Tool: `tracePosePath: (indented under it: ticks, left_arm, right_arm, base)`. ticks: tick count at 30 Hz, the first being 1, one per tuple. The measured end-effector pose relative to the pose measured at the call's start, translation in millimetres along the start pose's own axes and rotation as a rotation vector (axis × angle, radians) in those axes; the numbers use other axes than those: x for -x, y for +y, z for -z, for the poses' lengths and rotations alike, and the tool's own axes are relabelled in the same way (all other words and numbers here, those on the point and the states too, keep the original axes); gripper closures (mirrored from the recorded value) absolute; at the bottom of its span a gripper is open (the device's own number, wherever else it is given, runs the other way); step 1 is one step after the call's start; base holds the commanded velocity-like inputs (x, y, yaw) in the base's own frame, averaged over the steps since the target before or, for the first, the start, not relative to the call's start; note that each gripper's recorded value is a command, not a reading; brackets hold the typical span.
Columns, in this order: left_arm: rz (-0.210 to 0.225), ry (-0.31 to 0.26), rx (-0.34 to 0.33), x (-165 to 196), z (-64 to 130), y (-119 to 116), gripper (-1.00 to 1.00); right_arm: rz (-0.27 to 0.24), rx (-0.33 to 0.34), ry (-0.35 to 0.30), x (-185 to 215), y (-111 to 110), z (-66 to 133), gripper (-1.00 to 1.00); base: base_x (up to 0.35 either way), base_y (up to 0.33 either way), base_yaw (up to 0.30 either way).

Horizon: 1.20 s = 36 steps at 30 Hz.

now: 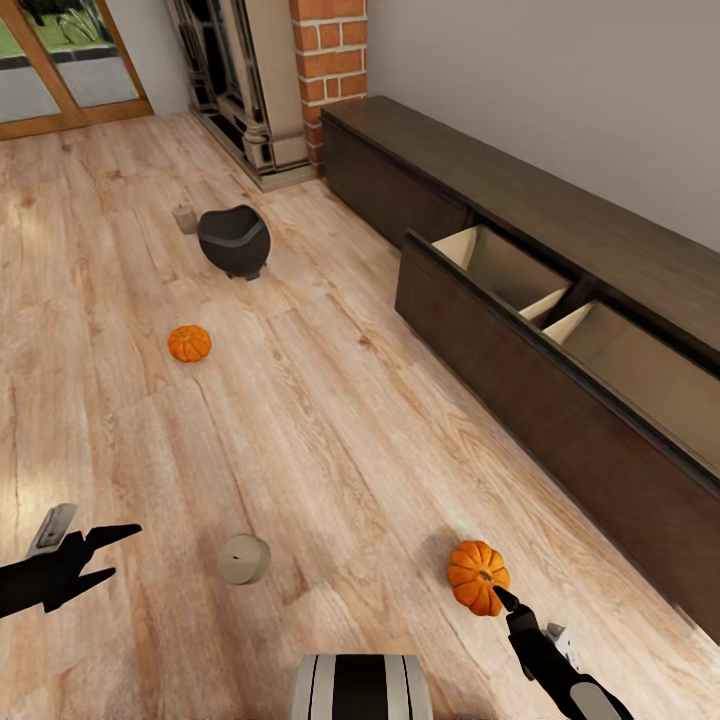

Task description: Place each of the two pumpkins and all three candles from the living room inside a cabinet in the living room (use any cabinet), then make sure every cabinet is closed, and position the cauldron so it is next to a table in the living room.

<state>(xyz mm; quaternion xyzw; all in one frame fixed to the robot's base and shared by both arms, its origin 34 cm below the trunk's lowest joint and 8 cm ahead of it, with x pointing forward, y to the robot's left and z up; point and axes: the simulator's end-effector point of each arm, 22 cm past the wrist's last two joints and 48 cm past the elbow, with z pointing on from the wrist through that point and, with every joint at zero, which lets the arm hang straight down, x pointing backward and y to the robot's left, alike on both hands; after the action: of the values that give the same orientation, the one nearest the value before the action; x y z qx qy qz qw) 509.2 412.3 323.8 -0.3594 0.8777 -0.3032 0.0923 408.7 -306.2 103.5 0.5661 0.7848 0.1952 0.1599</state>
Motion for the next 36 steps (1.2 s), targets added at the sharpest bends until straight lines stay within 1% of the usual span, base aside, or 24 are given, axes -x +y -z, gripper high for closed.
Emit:
tracePosePath:
  ticks: [3,6,12,17,21,33,36]
  left_arm:
    - [-0.008,-0.001,-0.004,0.3,0.7,-3.1,-1.00]
    - [-0.011,0.011,0.009,-8.8,4.3,2.8,-1.00]
    - [-0.015,0.001,0.006,-7.8,10.3,1.9,-1.00]
    - [-0.006,0.001,-0.010,-7.7,10.7,-1.7,-1.00]
    - [0.002,0.011,-0.001,-9.5,5.9,3.8,-1.00]
    - [0.024,0.039,0.032,-15.1,-8.0,21.1,-1.00]
    - [0.026,0.041,0.035,-15.6,-9.1,22.6,-1.00]
  right_arm:
    - [0.000,0.001,-0.002,0.4,0.2,0.0,-1.00]
    - [0.001,0.004,-0.002,0.5,1.0,0.0,-1.00]
    - [0.007,0.019,0.000,0.1,4.8,-0.1,-1.00]
    - [0.042,0.072,0.019,-5.8,17.7,-0.4,-1.00]
    - [0.052,0.073,0.028,-9.0,13.4,-2.5,-1.00]
    - [0.049,0.029,0.042,-13.1,-11.1,-7.8,-1.00]
    - [0.050,0.045,0.040,-10.8,-9.0,-7.5,-1.00]
  base:
    - [0.000,0.000,0.000]
    - [0.000,0.000,0.000]
    - [0.000,0.000,0.000]
    - [0.000,0.000,0.000]
    - [0.000,0.000,0.000]
    - [0.000,0.000,0.000]
    - [0.000,0.000,0.000]
